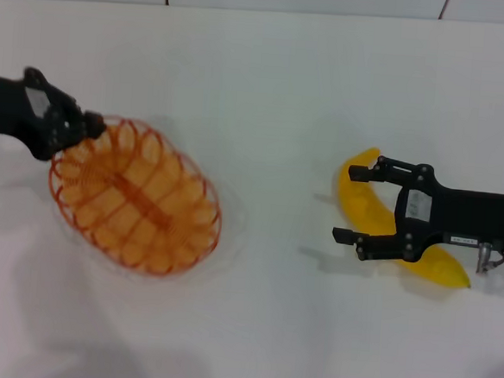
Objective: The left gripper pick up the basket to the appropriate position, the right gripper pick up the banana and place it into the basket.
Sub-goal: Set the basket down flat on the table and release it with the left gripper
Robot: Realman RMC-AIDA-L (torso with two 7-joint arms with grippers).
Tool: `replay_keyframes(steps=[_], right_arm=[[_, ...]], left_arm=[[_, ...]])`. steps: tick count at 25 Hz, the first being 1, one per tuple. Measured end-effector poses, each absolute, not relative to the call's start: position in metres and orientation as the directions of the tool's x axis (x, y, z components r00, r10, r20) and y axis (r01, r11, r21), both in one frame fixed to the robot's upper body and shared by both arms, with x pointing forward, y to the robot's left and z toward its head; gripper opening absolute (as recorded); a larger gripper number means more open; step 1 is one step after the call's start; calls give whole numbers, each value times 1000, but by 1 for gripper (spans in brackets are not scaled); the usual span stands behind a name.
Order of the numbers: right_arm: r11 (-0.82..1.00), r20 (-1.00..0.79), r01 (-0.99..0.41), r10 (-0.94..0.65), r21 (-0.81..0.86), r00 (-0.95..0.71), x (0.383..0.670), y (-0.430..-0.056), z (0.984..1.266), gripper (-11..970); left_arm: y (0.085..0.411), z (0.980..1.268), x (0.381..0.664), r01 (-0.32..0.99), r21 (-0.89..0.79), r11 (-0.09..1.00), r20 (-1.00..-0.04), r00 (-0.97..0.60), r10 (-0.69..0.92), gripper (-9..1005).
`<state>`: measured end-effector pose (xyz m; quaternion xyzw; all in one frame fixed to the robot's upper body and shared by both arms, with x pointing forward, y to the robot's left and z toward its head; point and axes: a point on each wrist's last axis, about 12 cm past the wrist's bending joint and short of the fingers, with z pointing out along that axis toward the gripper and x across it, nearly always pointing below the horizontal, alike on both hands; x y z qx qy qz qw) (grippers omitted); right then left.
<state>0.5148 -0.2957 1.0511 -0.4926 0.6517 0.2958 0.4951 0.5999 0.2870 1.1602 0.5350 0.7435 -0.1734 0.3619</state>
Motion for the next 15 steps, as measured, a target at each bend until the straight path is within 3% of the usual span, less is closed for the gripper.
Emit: replay_keyframes(steps=[7,15], right_arm=[[345,-939,-933,-344,-104,-22,515,-295,1052,894],[352,-936,-929,-350,-113,-18,520,-291,1052,893]], left_arm=[[294,1149,601,815,-57,577,-793,-388,469,52],[272,1123,618,688,-249,682,-755,-579,309,46]])
